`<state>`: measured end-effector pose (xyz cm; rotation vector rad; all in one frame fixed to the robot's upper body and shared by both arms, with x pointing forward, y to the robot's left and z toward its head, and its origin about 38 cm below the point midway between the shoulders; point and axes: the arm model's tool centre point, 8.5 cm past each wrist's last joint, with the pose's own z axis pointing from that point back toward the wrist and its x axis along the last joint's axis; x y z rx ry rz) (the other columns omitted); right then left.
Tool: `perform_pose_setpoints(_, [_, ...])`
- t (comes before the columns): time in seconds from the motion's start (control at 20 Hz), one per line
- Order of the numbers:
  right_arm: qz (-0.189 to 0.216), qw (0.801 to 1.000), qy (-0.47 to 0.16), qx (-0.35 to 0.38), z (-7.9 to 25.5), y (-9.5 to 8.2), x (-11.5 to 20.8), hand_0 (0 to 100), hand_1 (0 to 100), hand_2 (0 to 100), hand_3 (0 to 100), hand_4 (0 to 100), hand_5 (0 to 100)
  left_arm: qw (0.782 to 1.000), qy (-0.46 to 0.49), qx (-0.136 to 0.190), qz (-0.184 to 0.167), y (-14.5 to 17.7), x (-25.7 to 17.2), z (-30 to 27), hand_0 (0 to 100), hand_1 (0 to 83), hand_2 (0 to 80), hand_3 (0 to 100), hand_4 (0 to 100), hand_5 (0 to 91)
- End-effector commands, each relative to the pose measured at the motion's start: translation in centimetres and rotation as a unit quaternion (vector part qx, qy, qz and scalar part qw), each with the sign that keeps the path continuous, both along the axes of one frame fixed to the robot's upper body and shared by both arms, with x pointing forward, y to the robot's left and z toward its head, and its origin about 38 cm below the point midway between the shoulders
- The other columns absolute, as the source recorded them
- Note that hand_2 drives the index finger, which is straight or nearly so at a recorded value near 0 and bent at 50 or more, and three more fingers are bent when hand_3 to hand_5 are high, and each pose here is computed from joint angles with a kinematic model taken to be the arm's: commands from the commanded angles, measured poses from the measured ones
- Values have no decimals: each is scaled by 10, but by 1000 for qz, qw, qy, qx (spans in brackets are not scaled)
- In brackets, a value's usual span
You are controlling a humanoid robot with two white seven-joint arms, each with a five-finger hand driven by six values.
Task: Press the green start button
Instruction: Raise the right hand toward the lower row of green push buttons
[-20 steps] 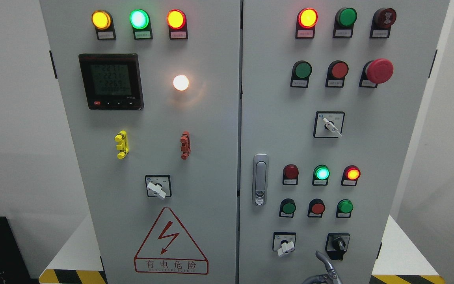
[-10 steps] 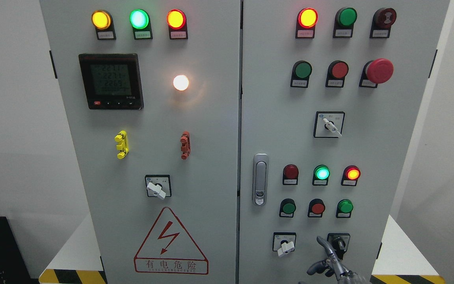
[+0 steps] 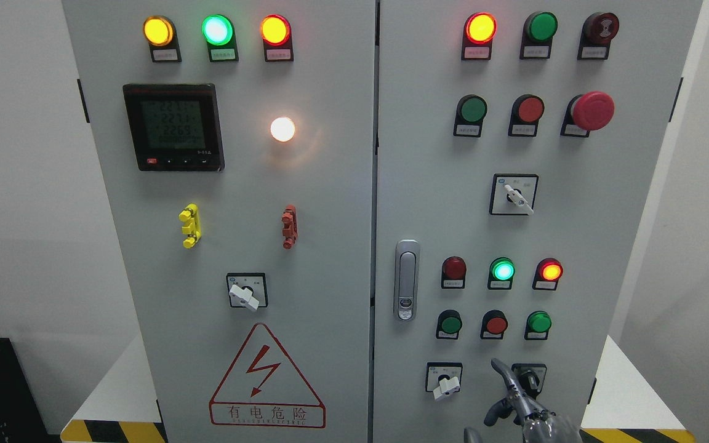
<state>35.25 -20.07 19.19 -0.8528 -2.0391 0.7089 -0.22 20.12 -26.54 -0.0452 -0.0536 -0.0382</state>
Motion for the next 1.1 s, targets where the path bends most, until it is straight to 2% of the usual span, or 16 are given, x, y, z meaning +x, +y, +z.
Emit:
perform_pose_setpoints(0.0, [-7, 999, -10, -33, 5, 7, 10, 554, 350, 0, 658, 637, 616, 1000, 0, 0, 0, 0, 0, 0, 120, 556, 0, 0, 0, 0])
perform_pose_setpoints(0.3, [1, 998, -9, -55, 5, 21, 16, 554, 347, 0, 657, 629, 601, 1000, 0, 0, 0, 0, 0, 0, 120, 556, 0, 0, 0, 0])
perform_pose_setpoints(1.05, [-5, 998, -2, -65, 5, 23, 37, 552, 346, 0, 661, 626, 591, 1000, 1, 0, 0, 0, 0, 0, 120, 556, 0, 0, 0, 0])
